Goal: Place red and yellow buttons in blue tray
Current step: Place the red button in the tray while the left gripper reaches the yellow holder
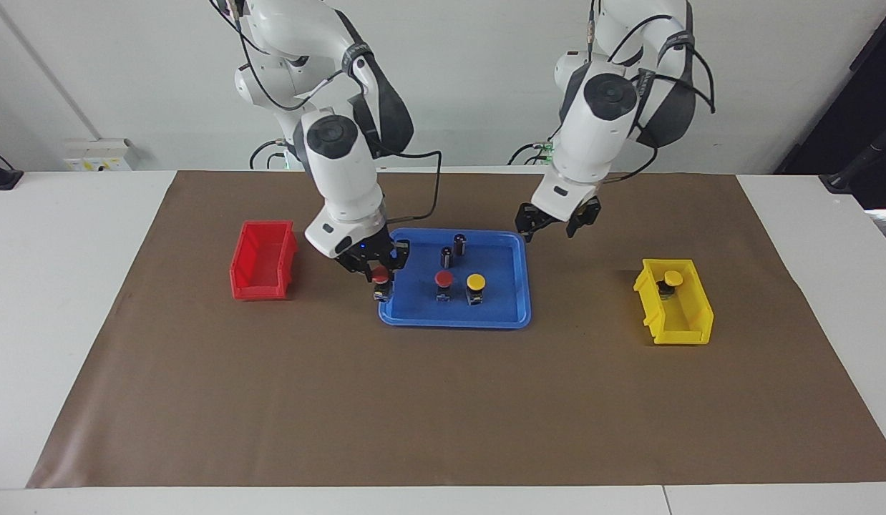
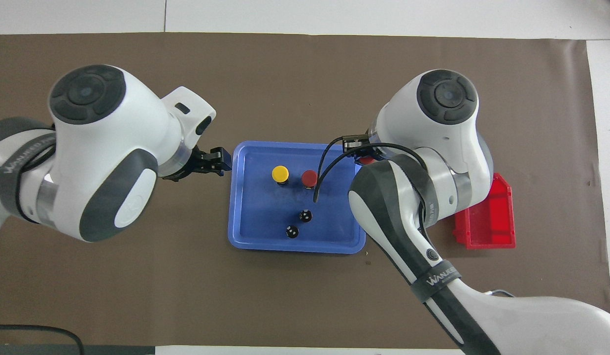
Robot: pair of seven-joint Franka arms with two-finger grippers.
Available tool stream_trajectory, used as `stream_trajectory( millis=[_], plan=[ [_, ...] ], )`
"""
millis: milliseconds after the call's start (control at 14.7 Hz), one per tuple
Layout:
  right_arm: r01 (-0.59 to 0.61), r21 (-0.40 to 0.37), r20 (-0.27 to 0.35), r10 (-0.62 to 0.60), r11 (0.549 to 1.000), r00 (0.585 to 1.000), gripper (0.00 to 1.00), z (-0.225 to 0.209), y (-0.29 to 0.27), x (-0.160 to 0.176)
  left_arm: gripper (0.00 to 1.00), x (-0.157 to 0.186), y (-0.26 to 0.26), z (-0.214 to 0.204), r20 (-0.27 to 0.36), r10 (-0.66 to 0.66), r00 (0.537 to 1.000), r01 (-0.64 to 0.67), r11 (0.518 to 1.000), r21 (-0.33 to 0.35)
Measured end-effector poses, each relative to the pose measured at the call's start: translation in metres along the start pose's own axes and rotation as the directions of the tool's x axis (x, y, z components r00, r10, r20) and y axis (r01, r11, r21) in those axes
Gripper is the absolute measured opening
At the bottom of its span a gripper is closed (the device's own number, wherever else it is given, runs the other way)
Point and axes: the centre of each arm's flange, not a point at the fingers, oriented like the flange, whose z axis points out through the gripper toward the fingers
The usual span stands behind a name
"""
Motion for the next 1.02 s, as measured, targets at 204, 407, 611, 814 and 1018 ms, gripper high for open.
stream_trajectory(
  millis=[204,407,611,814,1018],
  plan=[
    [0.03,-0.017,0.033,-0.029,0.999,0.999,0.42,0.023,-0.018,-0.007,0.99,0.006,-0.097,-0.036,0.016,0.062,0.998,-0.061,0.998,-0.008],
    [0.039,-0.025,0.053,-0.038,0.999,0.998,0.42,0.033,-0.016,-0.012,1.0,0.008,-0.182,-0.061,0.003,0.074,0.997,-0.074,0.997,-0.026],
    [0.073,-0.024,0.052,-0.071,0.997,0.996,0.42,0.043,-0.015,-0.015,1.0,0.013,-0.226,-0.066,-0.036,0.046,0.998,-0.047,0.998,-0.032],
    [0.091,-0.021,0.036,-0.091,0.996,0.995,0.42,0.053,-0.023,-0.022,0.98,0.031,-0.24,-0.022,-0.12,0.016,0.993,-0.019,0.999,-0.03],
    [0.098,-0.021,0.038,-0.097,0.995,0.995,0.56,0.055,-0.026,-0.025,0.92,0.045,-0.244,0.043,-0.129,0.004,0.992,-0.008,1.0,-0.029]
  ],
)
